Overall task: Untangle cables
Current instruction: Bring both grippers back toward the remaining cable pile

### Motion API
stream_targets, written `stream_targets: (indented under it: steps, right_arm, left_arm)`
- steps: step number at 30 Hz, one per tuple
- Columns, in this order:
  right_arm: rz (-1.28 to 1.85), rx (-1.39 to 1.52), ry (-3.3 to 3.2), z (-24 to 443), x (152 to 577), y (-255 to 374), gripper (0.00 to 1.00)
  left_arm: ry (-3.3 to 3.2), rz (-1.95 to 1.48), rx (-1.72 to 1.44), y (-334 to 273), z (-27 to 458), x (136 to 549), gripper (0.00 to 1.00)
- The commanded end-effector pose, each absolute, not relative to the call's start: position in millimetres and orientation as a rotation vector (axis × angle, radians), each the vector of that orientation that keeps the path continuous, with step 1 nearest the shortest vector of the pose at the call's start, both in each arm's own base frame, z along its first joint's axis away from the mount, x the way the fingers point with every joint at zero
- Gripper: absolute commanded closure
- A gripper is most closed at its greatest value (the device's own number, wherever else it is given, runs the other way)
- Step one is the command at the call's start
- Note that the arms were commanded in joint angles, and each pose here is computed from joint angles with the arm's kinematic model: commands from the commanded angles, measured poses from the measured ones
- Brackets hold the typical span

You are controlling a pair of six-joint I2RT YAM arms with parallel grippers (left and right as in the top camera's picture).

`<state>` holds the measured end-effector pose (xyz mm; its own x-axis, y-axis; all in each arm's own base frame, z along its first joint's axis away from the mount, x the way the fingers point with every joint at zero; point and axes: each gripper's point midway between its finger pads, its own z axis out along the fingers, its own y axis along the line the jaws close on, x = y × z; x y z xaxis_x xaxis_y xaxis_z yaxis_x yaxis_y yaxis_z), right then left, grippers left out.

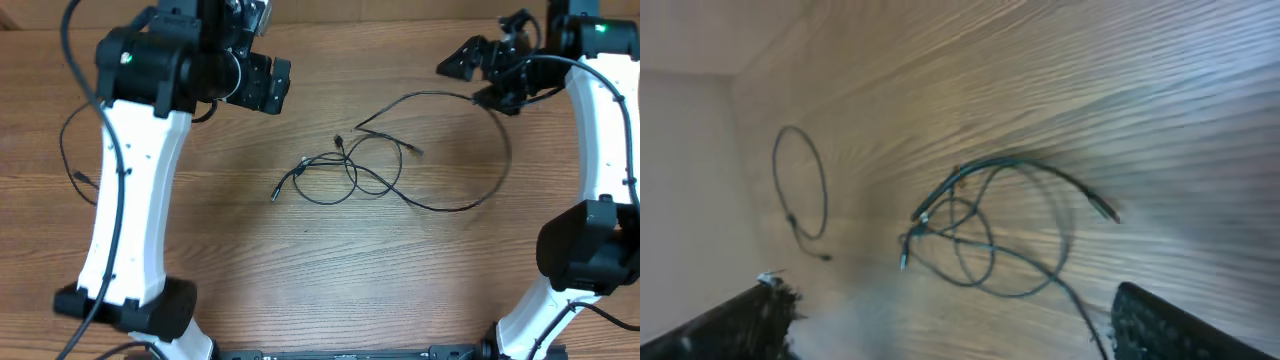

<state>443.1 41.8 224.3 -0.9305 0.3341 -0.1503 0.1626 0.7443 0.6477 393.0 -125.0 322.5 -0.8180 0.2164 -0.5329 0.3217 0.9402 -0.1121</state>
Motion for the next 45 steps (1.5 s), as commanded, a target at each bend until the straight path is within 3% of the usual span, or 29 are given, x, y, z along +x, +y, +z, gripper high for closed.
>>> stream_targets:
  steps: [1, 7, 17, 29, 36, 37, 41, 45]
  right_arm:
    - [0.931, 0.536, 2.627, 243, 442, 17, 0.0]
    - [0.913, 0.506, 2.636, 241, 441, 16, 0.0]
    - [0.891, 0.406, 2.662, 238, 435, 18, 0.0]
    - [0.786, 0.414, 2.745, 227, 423, 13, 0.0]
    - [0.701, 0.361, 2.806, 220, 417, 27, 0.0]
    - [0.684, 0.343, 2.816, 219, 417, 31, 0.0]
    - [0.683, 0.327, 2.821, 218, 417, 36, 0.0]
    - [0.685, 0.334, 2.834, 218, 413, 36, 0.0]
  left_arm:
    - [2.744, -0.198, 0.31, -119, 268, 400, 0.12]
    - [2.886, -0.182, 0.354, -126, 208, 396, 0.12]
    - [2.752, -0.455, 0.887, -171, 116, 389, 0.14]
    - [2.6, -0.456, 0.987, -191, 43, 390, 0.28]
    - [2.599, -0.432, 0.918, -190, 24, 398, 0.5]
    - [2.605, -0.435, 0.891, -191, 23, 400, 0.65]
    - [2.599, -0.447, 0.824, -193, 30, 408, 0.94]
    - [2.594, -0.468, 0.732, -197, 65, 418, 0.96]
